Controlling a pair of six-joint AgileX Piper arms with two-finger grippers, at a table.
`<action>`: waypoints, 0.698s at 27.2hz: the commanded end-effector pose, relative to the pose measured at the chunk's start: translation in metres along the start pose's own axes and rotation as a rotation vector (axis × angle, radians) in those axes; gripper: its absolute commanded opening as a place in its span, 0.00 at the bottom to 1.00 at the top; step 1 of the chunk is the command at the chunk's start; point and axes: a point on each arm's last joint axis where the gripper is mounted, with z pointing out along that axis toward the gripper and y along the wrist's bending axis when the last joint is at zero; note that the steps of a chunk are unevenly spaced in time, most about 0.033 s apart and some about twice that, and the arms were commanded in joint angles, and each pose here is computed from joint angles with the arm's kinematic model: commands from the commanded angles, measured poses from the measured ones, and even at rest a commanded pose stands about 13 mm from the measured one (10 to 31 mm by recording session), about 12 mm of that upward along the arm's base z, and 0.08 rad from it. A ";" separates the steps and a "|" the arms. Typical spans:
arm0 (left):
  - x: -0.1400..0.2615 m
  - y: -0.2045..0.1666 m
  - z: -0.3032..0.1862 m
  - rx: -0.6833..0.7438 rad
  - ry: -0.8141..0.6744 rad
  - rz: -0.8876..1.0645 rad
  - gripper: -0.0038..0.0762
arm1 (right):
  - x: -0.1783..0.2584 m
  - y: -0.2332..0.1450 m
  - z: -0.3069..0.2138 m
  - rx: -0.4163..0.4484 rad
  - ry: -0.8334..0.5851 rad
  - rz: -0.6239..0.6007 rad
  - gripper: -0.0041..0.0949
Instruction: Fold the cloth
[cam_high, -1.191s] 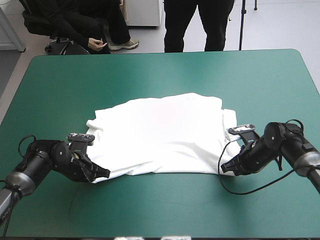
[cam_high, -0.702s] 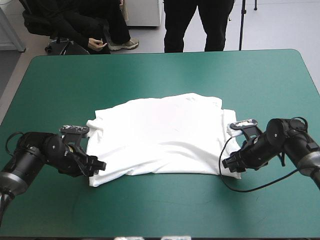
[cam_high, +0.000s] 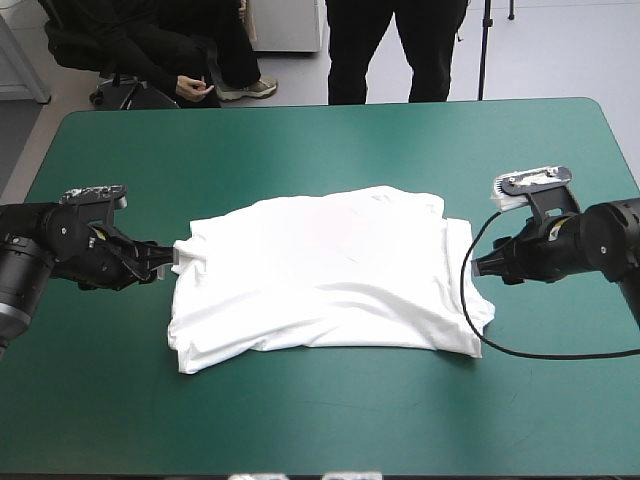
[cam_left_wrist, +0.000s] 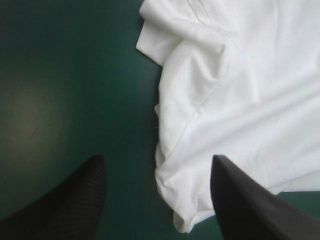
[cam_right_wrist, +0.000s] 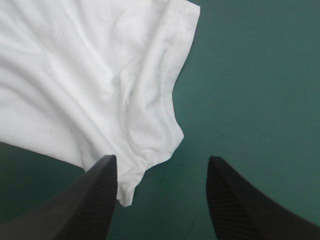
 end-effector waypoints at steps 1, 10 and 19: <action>-0.006 -0.004 -0.016 0.033 -0.080 -0.006 0.61 | -0.017 -0.005 0.002 0.024 -0.085 0.018 0.53; -0.005 -0.004 -0.016 0.033 -0.078 -0.003 0.61 | -0.077 -0.039 0.075 -0.043 0.017 0.151 0.53; -0.005 -0.004 -0.016 0.035 -0.078 -0.004 0.55 | -0.090 -0.045 0.143 -0.087 0.136 0.173 0.53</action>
